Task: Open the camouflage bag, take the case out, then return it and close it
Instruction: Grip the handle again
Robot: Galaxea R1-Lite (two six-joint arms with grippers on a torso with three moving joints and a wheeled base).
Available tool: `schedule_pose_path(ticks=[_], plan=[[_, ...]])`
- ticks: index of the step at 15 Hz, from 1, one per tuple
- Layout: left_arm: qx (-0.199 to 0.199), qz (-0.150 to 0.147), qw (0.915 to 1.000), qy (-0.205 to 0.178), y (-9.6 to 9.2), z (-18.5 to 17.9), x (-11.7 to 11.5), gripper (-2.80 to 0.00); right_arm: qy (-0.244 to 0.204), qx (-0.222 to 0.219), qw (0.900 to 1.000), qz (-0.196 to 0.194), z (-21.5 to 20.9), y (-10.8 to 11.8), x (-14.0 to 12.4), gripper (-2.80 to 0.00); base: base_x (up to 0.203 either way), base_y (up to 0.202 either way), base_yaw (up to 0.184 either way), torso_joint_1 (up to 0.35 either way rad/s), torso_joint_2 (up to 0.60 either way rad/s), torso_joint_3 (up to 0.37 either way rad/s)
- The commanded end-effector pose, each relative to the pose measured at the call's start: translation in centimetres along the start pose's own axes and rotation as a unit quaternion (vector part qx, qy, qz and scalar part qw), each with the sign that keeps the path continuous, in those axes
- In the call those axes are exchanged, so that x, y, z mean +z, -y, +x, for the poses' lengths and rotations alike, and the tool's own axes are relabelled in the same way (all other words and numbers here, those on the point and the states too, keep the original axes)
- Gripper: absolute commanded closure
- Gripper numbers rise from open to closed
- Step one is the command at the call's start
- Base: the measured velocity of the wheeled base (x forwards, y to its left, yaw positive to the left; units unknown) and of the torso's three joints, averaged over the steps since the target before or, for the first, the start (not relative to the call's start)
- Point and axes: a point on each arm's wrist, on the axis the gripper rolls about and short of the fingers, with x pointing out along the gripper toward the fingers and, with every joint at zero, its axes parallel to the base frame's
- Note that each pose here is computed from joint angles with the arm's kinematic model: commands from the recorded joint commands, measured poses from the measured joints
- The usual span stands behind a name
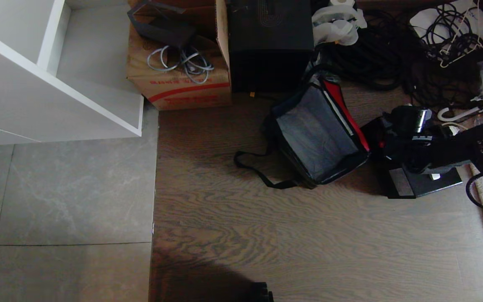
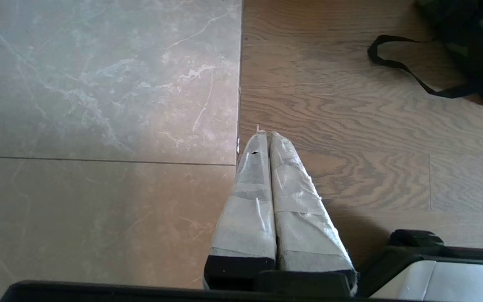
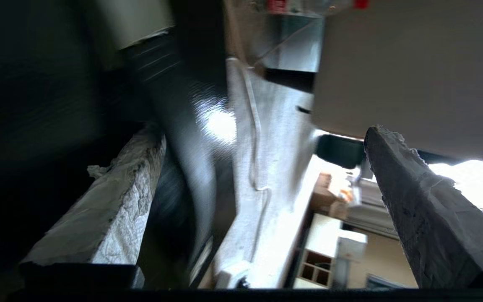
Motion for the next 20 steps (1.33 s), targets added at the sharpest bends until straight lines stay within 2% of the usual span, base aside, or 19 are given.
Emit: schedule_pose_path(ticks=[1,7,10,14,17,18,20], plan=[[0.0,0.0,1.0,-0.005,0.0,0.1,-0.3,0.0,-0.01,-0.016,1.0,-0.005,1.8,-0.2,-0.4,-2.8,0.0,0.0,0.0,0.0,0.0,0.0],[0.0,0.0,1.0,-0.005,0.0,0.1,-0.3,0.0,-0.011,-0.04,0.999,-0.002,4.0,0.5,0.4,-2.8,0.0,0.0,0.0,0.0,0.0,0.0],[0.0,0.0,1.0,-0.004,0.0,0.1,-0.3,0.0,-0.024,-0.059,0.998,-0.018,5.2,0.5,0.4,-2.8,0.0,0.0,0.0,0.0,0.0,0.0],[0.0,0.0,1.0,-0.005,0.0,0.1,-0.3,0.0,-0.025,-0.064,0.998,-0.016,5.7,0.4,0.4,-2.8,0.0,0.0,0.0,0.0,0.0,0.0],[0.001,0.0,1.0,-0.005,0.0,0.1,-0.3,0.0,-0.033,-0.057,0.997,-0.03,5.6,-0.2,-0.6,-2.8,0.0,0.0,0.0,0.0,0.0,0.0],[0.0,0.0,1.0,-0.005,0.0,0.1,-0.3,0.0,-0.037,-0.053,0.997,-0.04,5.4,-0.4,-1.2,0.0,0.0,0.0,0.0,0.0,0.0,0.0],[0.0,0.0,1.0,-0.005,0.0,0.1,-0.3,0.0,-0.041,-0.047,0.997,-0.05,5.0,-0.8,-1.8,0.0,0.0,0.0,0.0,0.0,0.0,0.0]])
